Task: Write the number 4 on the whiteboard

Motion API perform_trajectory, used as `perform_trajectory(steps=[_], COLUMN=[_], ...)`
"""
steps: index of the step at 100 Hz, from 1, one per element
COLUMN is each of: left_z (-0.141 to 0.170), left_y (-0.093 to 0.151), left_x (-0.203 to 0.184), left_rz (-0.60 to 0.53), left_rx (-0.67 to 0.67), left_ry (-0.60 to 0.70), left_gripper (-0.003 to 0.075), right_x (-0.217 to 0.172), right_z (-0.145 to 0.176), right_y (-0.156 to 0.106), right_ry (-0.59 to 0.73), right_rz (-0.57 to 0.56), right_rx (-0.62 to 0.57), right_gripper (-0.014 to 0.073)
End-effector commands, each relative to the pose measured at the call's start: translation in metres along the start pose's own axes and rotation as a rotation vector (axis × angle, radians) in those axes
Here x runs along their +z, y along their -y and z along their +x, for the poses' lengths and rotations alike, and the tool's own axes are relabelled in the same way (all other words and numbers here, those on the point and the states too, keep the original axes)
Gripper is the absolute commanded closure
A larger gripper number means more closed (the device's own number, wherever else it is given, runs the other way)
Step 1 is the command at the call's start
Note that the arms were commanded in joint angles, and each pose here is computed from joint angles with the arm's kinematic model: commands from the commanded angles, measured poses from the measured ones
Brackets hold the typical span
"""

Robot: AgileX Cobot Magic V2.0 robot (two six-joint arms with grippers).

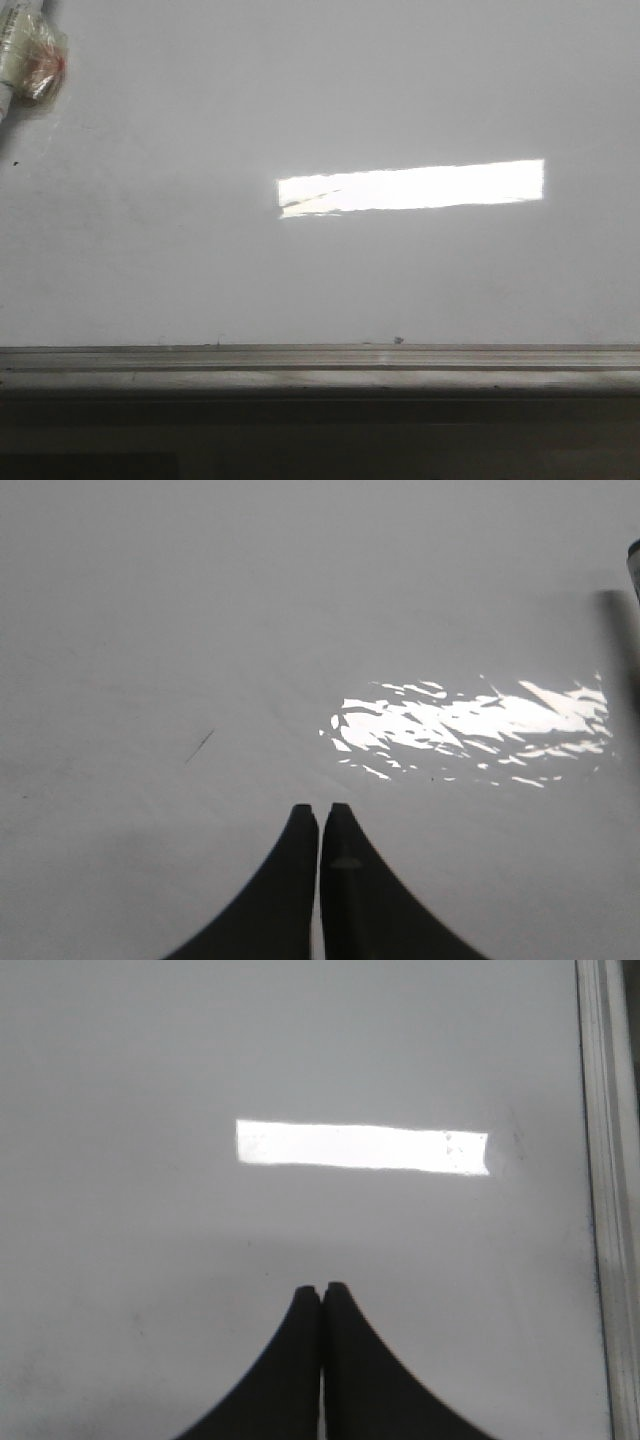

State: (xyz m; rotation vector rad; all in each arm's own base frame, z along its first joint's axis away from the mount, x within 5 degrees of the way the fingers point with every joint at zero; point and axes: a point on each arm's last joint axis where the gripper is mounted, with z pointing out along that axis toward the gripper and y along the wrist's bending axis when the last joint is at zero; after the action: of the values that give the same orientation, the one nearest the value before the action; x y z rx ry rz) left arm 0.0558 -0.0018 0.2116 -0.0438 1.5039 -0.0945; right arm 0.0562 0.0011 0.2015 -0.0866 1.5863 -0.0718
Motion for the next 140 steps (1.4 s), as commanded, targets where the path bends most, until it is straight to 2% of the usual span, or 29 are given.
perform_trajectory(steps=[1,32,41,52,71,80,92,100,109,114,120,121,125,130,140], left_z=[-0.001,-0.008,-0.012,-0.022,-0.055,-0.071,-0.086,-0.092,-0.096,-0.097,-0.095,-0.094,-0.092,-0.090,-0.086], left_y=[-0.002,-0.009,-0.009,-0.002,0.014,0.019,0.023,0.026,0.033,0.037,0.043,0.043,0.046,0.050,0.057], left_x=[-0.002,-0.003,-0.004,-0.003,0.005,0.015,0.028,0.038,0.047,0.052,0.059,0.060,0.064,0.069,0.077], left_rz=[-0.006,-0.042,-0.039,0.010,0.082,0.098,0.121,0.143,0.210,0.255,0.314,0.314,0.348,0.383,0.442], left_rx=[-0.117,-0.572,-0.654,-0.630,-0.391,-0.350,-0.263,-0.251,-0.227,-0.236,-0.261,-0.262,-0.270,-0.283,-0.284], left_ry=[0.092,0.181,0.188,0.130,-0.087,-0.188,-0.268,-0.305,-0.339,-0.359,-0.381,-0.387,-0.403,-0.420,-0.435], left_gripper=[0.0741,0.0741,0.0741,0.0741,0.0741,0.0741,0.0740,0.0734,0.0644,0.0556,0.0408,0.0408,0.0330,0.0304,0.0331], right_x=[-0.001,-0.003,-0.004,-0.003,0.011,0.025,0.042,0.052,0.057,0.057,0.057,0.057,0.057,0.057,0.057], right_z=[-0.004,-0.011,-0.016,-0.024,-0.053,-0.068,-0.082,-0.088,-0.095,-0.097,-0.100,-0.100,-0.100,-0.100,-0.100], right_y=[0.002,0.010,0.009,0.003,-0.003,-0.004,-0.004,-0.005,-0.005,-0.006,-0.006,-0.006,-0.006,-0.006,-0.006], right_ry=[0.107,0.217,0.208,0.130,-0.072,-0.189,-0.287,-0.333,-0.350,-0.350,-0.346,-0.344,-0.345,-0.345,-0.345], right_rz=[0.028,0.068,0.050,-0.010,-0.084,-0.111,-0.134,-0.146,-0.164,-0.168,-0.173,-0.173,-0.174,-0.174,-0.174], right_rx=[0.108,0.490,0.517,0.487,0.378,0.333,0.326,0.322,0.312,0.315,0.323,0.323,0.325,0.325,0.325], right_gripper=[0.0659,0.0659,0.0659,0.0655,0.0645,0.0646,0.0645,0.0601,0.0478,0.0365,0.0254,0.0246,0.0217,0.0221,0.0221])
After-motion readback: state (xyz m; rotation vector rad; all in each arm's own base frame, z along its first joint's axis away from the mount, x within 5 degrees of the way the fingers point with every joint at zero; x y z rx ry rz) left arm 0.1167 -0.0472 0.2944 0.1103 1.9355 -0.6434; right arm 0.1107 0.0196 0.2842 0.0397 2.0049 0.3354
